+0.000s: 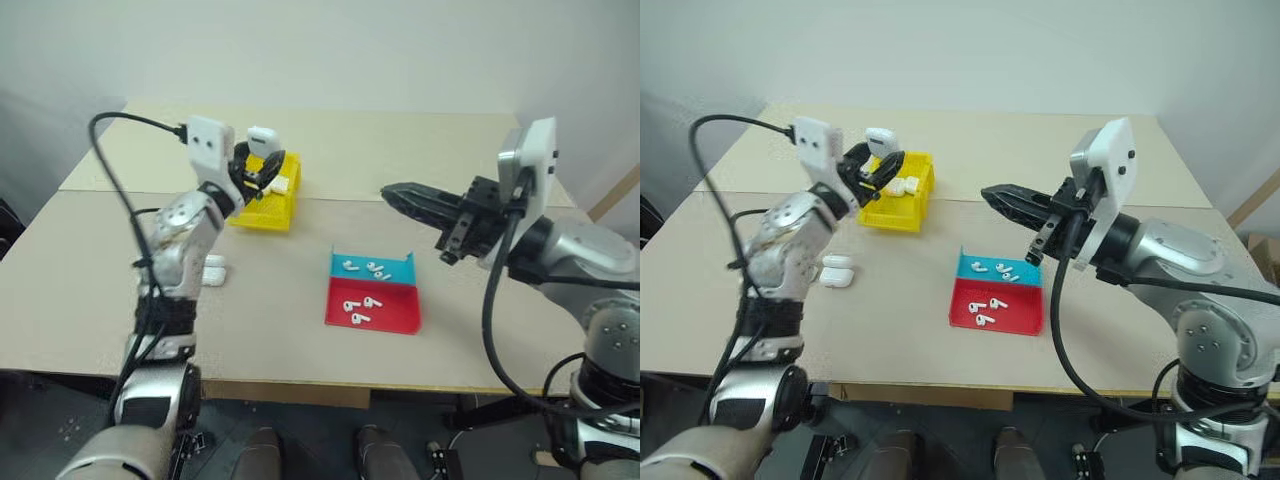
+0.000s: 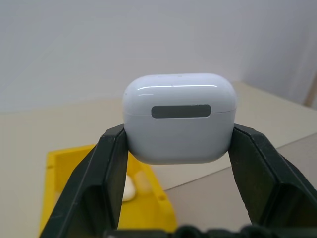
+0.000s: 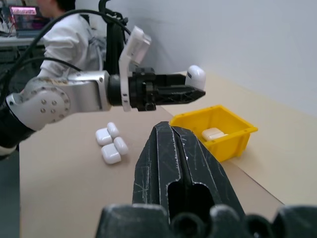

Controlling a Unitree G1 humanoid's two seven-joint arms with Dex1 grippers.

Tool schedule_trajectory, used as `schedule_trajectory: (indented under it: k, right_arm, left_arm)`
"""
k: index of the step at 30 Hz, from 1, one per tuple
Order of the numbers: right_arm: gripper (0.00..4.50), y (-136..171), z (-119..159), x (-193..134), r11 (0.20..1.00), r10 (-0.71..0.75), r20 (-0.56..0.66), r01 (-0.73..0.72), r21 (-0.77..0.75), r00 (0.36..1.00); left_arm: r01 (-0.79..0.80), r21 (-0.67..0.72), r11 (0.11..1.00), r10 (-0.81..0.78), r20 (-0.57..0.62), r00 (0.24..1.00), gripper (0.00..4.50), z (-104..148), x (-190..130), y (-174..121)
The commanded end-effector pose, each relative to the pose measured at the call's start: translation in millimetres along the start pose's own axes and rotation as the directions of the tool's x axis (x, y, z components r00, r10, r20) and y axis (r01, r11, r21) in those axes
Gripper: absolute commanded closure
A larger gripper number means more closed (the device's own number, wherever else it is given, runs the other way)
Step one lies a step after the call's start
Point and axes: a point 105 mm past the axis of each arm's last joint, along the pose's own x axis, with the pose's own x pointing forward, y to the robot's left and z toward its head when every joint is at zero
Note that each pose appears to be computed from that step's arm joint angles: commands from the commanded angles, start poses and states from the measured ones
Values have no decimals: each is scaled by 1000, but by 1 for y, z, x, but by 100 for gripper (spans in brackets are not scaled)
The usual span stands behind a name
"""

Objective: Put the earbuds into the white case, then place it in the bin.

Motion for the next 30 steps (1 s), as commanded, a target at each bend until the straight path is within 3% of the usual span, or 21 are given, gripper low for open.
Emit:
schedule_trajectory:
  k: [1, 9, 14, 16, 20, 23, 25, 30]
  right_arm:
    - [448, 6, 16, 0, 997, -6, 66, 11, -74, 998]
    - [448, 4, 10, 0, 996, -36, 47, 40, -74, 998]
    - [450, 2, 6, -5, 996, -62, 42, 65, -59, 997]
    - [450, 3, 6, -9, 996, -63, 53, 66, -52, 997]
    - [450, 0, 7, -18, 996, -65, 61, 68, -54, 996]
    - [450, -10, 3, -24, 994, -94, 51, 97, -42, 994]
    - [450, -17, -7, -29, 988, -141, 42, 144, -60, 989]
    - [450, -15, -40, -42, 996, -85, -80, 83, -28, 993]
  left_arm:
    - [-141, 22, 990, 142, -40, 989, 173, -3, 23, 12]
    - [-232, 36, 972, 233, -257, 938, 173, -40, 44, 19]
    - [-241, 75, 968, 253, -256, 933, 11, -43, 46, 19]
    - [-247, 89, 965, 261, -233, 937, 2, -39, 46, 21]
    - [-129, 59, 990, 138, -190, 972, 2, -26, 42, 14]
    - [56, 44, 997, -52, -87, 995, 2, -1, 28, 2]
    - [175, 101, 979, -171, -47, 984, 2, 11, 10, -5]
    - [439, 158, 884, -440, -32, 897, 2, 26, -47, -20]
